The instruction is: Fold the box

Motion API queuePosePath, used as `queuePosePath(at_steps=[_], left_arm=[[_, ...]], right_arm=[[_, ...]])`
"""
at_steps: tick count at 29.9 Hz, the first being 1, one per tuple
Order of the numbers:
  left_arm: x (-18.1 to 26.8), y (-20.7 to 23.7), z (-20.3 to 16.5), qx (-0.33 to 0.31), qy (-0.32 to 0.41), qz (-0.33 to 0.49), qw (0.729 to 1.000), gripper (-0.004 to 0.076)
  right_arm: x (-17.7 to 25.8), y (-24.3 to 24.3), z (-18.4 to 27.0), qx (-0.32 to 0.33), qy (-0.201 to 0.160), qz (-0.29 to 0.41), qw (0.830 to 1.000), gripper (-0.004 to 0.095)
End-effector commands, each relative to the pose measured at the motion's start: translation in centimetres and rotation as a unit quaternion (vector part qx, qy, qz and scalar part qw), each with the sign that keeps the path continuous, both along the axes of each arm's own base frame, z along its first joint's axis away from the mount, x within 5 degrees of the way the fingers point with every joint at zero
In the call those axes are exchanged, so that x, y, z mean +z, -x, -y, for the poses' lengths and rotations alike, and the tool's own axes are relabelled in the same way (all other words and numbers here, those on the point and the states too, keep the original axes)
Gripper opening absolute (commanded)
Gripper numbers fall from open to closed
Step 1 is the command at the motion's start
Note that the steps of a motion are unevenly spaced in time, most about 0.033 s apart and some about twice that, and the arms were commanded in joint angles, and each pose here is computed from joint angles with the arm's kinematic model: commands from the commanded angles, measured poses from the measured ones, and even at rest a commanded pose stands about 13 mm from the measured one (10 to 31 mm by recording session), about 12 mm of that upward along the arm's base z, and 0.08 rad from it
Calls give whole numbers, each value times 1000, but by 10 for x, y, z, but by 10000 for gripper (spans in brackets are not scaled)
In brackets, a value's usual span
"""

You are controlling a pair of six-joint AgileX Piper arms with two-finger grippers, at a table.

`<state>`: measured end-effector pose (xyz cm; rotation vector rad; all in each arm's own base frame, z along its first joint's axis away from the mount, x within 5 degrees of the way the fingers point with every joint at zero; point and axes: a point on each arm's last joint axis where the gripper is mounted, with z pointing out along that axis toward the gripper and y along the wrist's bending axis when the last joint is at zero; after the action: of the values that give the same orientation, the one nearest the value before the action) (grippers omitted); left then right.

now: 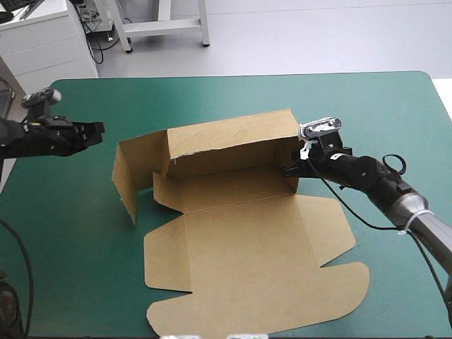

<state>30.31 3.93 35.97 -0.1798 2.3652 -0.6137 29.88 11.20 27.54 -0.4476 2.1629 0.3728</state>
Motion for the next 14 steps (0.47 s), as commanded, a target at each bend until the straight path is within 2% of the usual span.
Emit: queuePosePath(at_steps=[1,8,11,14], left_arm=[[7,21,-19,72,55,52,994,-32],[-45,41,-47,156,123,27,980,-32],[-60,45,-48,174,130,14,976,-32],[-68,47,-48,182,128,6,975,-32]], right_arm=[[14,4,-2,7,-22,0,1000,-23],[13,5,-3,9,-24,-6,1000,-23],[16,5,-3,-6,-44,-24,999,-21],[28,3,-2,-6,-29,-39,999,-21]])
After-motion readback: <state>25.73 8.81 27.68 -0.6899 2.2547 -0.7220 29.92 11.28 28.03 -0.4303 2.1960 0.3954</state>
